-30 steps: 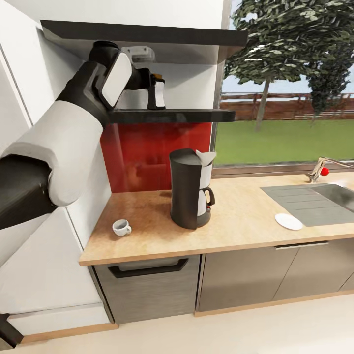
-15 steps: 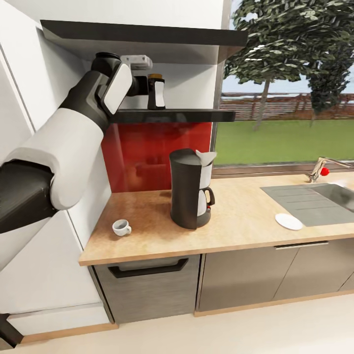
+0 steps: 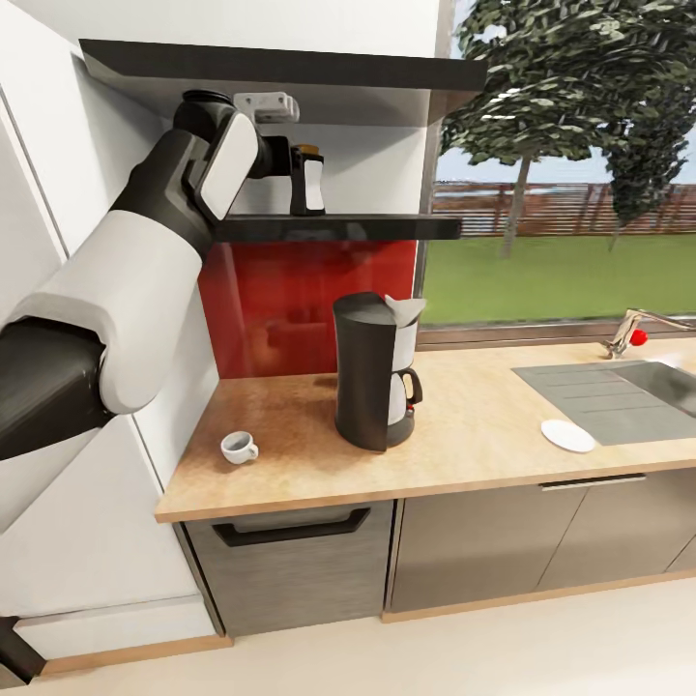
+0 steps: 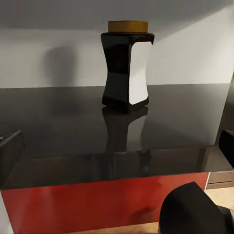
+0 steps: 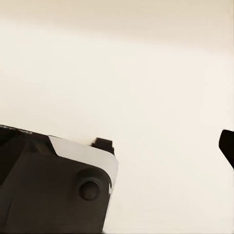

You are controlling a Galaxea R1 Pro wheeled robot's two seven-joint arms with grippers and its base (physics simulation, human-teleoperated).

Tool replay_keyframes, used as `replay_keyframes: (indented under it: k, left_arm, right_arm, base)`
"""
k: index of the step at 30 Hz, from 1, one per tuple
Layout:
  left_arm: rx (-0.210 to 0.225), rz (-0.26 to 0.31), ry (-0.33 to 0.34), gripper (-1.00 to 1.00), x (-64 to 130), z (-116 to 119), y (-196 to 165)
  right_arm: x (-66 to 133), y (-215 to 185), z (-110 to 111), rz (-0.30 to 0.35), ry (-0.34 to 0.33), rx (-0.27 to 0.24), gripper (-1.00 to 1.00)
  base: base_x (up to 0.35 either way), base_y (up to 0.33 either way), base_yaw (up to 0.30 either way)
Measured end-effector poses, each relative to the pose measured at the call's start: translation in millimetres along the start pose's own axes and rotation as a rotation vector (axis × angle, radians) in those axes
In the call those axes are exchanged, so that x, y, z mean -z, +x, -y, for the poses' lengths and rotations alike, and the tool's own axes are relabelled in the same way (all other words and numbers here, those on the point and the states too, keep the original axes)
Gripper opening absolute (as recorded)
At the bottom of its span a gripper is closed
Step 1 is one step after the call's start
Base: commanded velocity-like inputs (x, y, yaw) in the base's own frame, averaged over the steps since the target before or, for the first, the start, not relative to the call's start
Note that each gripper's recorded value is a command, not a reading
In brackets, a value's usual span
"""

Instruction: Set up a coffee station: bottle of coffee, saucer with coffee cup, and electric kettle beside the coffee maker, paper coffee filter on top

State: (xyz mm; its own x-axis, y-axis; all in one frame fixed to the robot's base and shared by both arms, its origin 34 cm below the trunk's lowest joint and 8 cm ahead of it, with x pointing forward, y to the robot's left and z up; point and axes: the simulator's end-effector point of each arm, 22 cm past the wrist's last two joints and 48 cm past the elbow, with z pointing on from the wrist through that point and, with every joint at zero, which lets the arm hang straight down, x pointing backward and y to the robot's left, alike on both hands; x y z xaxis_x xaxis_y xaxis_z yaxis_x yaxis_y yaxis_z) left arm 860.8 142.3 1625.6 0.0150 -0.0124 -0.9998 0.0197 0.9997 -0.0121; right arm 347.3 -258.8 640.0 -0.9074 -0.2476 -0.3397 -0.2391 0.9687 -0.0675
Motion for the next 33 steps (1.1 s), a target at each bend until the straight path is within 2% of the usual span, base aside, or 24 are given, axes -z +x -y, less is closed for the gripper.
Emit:
replay_keyframes:
  k: [1,2,3,4,5,6,7,15,18,26,33]
  left_arm:
    - [0.0,0.0,0.0,1.0,0.0,0,0]
    - [0.0,0.0,0.0,1.0,-0.1,0,0]
    - [0.0,0.0,0.0,1.0,-0.1,0,0]
    - [0.0,0.0,0.0,1.0,0.0,0,0]
    - [0.0,0.0,0.0,1.0,0.2,0,0]
    - [0.0,0.0,0.0,1.0,0.0,0,0]
    - [0.0,0.0,0.0,1.0,-0.3,-1,0]
    - [0.0,-0.009,-0.001,1.0,-2.3,0,8]
    - [0.001,-0.009,0.0,1.0,-2.0,0,8]
    - [0.003,-0.011,0.002,1.0,-1.9,0,9]
    - [0.003,-0.012,0.003,1.0,-2.2,1,9]
  right_arm:
    - [0.6,4,3,-0.001,0.004,0.001,1.0]
    - [12.1,17,33,0.138,0.042,0.015,1.0]
    - [30.3,105,21,0.039,0.024,0.019,1.0]
    - [62.5,198,-4,-0.059,-0.013,0.023,1.0]
    - [78.2,232,-13,-0.093,-0.025,0.023,1.0]
    - [68.3,206,-6,-0.044,-0.016,0.025,1.0]
    - [64.5,195,-3,-0.028,-0.012,0.024,1.0]
    - [68.3,215,-13,-0.095,-0.024,0.02,1.0]
    - [68.4,216,-13,-0.097,-0.022,0.017,1.0]
    - [68.4,215,-13,-0.096,-0.022,0.017,1.0]
    - [68.2,215,-12,-0.095,-0.02,0.013,1.0]
  base:
    - [0.0,0.0,0.0]
    - [0.0,0.0,0.0]
    - [0.0,0.0,0.0]
    - [0.0,0.0,0.0]
    - [0.0,0.0,0.0]
    - [0.0,0.0,0.0]
    - [0.0,0.0,0.0]
    - [0.0,0.0,0.0]
    - [0.085,0.0,0.0]
    - [0.285,0.005,0.0]
    - [0.293,0.205,-0.075]
